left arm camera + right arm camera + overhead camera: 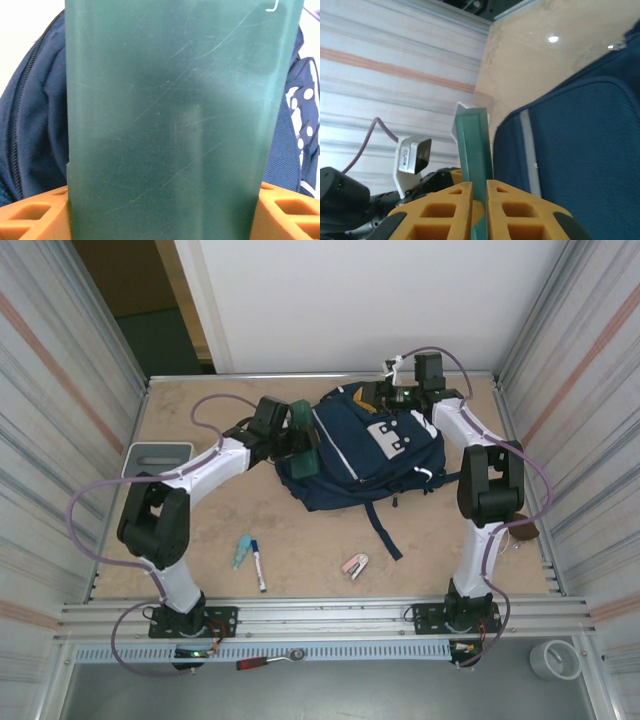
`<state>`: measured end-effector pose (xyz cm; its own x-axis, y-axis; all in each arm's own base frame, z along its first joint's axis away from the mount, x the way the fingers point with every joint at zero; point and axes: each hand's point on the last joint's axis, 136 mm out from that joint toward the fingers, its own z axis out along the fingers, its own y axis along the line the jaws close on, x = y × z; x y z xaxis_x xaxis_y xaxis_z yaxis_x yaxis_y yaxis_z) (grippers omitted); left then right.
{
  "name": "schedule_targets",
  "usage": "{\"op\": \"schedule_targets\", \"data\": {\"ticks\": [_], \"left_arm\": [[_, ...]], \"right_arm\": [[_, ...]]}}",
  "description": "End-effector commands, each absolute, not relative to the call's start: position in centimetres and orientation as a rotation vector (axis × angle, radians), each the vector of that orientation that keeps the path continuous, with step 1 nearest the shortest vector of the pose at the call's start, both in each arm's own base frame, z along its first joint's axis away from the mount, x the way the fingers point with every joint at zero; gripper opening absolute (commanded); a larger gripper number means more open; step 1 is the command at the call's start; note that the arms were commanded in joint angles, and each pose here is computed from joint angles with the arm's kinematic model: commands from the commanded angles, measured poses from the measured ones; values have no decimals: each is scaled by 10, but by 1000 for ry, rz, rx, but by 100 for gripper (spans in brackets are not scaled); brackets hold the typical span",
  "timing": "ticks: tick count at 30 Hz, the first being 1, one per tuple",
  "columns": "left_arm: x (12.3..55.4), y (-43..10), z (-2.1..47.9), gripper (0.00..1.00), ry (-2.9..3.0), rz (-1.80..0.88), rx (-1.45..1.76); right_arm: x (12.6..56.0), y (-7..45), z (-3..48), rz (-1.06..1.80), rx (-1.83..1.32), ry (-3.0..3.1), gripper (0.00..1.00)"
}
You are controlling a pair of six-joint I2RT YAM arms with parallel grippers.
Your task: Pack the student bag
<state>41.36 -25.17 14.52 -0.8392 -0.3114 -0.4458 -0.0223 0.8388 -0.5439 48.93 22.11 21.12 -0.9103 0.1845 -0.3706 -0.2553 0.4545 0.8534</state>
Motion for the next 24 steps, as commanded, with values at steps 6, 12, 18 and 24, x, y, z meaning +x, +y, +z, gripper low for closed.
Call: {"op": "schedule_targets", "data": {"ticks": [6, 12, 18, 24], "left_arm": [[385, -182, 188, 58, 2364, -489, -292], [374, -127, 171, 56, 2358, -492, -420], [368, -115, 168, 57, 2359, -495, -423], [361, -115, 157, 58, 2381, -508, -417]], "right_arm": [[438, 233, 196, 896, -340, 2406, 51], [414, 280, 177, 596, -551, 2394, 69], [417, 306, 150, 325, -635, 2404, 73], [434, 310, 130, 28, -661, 2395, 42]]}}
